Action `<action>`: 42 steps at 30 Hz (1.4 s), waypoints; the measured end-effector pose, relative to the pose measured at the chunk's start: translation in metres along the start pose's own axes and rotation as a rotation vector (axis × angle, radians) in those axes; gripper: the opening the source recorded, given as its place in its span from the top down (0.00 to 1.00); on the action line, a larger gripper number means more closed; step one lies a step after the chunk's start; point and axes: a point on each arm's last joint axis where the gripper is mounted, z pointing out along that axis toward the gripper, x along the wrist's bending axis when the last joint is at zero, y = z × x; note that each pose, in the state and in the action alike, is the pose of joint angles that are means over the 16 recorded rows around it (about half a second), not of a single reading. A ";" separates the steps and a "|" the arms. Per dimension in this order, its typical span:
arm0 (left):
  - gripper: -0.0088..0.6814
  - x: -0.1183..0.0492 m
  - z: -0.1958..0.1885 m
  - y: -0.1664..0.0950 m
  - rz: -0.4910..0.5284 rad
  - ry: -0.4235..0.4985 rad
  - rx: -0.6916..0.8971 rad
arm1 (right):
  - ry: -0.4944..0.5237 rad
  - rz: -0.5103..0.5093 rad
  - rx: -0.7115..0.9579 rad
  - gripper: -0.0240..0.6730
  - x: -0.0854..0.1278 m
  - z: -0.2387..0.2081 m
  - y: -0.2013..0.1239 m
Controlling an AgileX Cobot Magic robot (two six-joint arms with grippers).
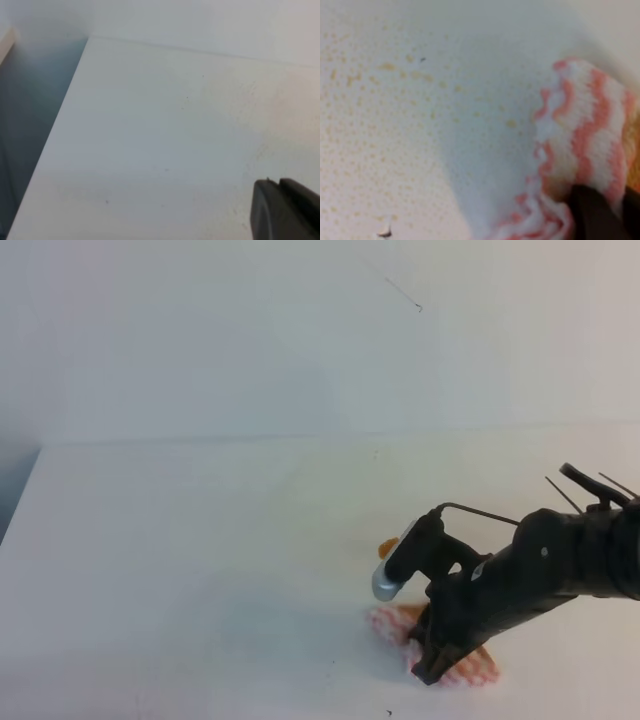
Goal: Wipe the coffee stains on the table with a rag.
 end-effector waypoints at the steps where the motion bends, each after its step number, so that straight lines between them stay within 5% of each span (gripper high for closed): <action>1: 0.99 0.000 0.000 0.000 0.000 0.000 0.000 | -0.010 0.011 -0.011 0.81 -0.004 -0.002 0.003; 5: 0.99 0.000 0.001 -0.001 0.000 0.002 0.008 | -0.054 0.075 -0.053 0.90 -0.028 -0.012 0.014; 14: 0.99 0.000 0.001 -0.001 0.000 0.004 0.013 | -0.159 0.244 -0.045 0.92 -0.103 -0.019 0.017; 20: 0.99 0.000 0.001 -0.001 0.000 0.003 0.011 | -0.177 0.287 0.042 0.92 -0.125 -0.002 0.011; 27: 0.99 0.000 0.001 -0.001 0.000 0.002 0.007 | -0.155 0.222 0.075 0.92 -0.100 0.023 0.032; 38: 0.99 0.001 0.002 -0.002 0.000 0.005 0.015 | -0.058 0.070 -0.001 0.92 -0.013 0.047 0.098; 42: 0.99 0.000 0.001 -0.001 0.000 0.004 0.012 | -0.049 0.028 0.002 0.92 0.002 0.049 0.109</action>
